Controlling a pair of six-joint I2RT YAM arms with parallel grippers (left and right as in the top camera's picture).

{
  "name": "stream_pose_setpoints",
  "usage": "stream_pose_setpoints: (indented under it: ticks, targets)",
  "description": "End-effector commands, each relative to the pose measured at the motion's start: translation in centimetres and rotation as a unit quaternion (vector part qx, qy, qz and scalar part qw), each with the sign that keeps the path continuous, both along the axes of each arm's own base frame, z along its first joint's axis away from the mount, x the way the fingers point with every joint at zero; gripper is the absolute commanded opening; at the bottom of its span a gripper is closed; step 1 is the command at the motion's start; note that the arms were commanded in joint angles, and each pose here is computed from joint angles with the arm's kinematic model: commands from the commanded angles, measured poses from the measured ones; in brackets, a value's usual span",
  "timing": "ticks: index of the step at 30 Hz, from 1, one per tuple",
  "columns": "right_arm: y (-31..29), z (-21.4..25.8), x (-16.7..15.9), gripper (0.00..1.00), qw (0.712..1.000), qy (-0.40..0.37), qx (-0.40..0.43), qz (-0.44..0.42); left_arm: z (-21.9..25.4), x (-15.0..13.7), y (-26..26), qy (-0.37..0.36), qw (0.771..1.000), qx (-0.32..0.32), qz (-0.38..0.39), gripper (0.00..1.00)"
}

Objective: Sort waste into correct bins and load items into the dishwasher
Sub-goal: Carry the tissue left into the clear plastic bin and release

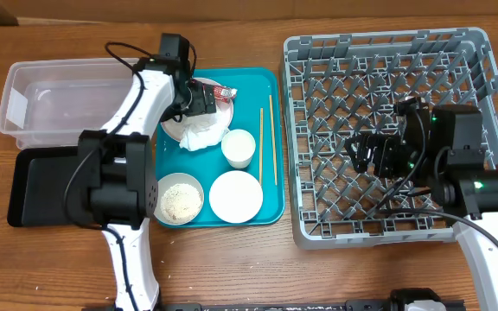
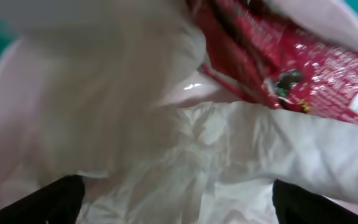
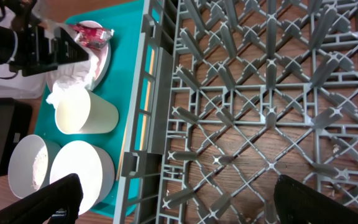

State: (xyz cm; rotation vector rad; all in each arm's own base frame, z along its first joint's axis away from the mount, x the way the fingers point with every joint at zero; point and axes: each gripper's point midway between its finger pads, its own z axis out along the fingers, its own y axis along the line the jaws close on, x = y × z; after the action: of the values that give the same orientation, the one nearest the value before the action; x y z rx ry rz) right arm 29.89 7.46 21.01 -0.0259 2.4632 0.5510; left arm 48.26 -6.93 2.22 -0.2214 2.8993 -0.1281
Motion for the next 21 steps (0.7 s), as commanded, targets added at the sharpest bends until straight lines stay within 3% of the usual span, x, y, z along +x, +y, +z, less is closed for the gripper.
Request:
stream_pose_setpoints:
  ticks: [1,2,3,4,5,6,13,21]
  targets:
    - [0.2,1.1,0.4,1.0,1.0,-0.014,0.002,0.001,-0.9,0.2,-0.7,0.006,1.0,0.006,-0.005,0.85]
    - [0.2,1.1,0.4,1.0,1.0,-0.014,0.002,0.001,-1.1,0.1,-0.8,0.009,1.0,0.007,-0.006,0.76]
    - [0.2,1.1,0.4,1.0,1.0,-0.013,0.002,0.001,-1.1,0.0,-0.8,0.012,1.0,0.007,-0.006,0.61]
    - [0.4,1.2,0.4,1.0,1.0,-0.013,0.007,0.005,-1.2,-0.2,-0.8,0.016,1.0,0.008,-0.007,0.28]
    - [0.6,1.2,0.3,1.0,1.0,-0.013,0.01,0.008,-1.2,-0.4,-0.8,0.019,1.0,0.008,-0.007,0.12]
    - [0.7,1.3,0.3,1.0,1.0,-0.013,0.014,0.011,-1.2,-0.6,-0.8,0.024,1.0,0.009,-0.007,0.04]
    - [0.8,1.2,0.1,1.0,1.0,-0.009,0.017,0.013,0.2,-2.3,-0.4,0.066,0.998,0.015,-0.006,0.04]
    - [0.8,1.1,0.1,1.0,1.0,-0.007,0.017,0.013,9.6,-2.5,-0.2,0.069,0.997,0.016,-0.017,0.04]
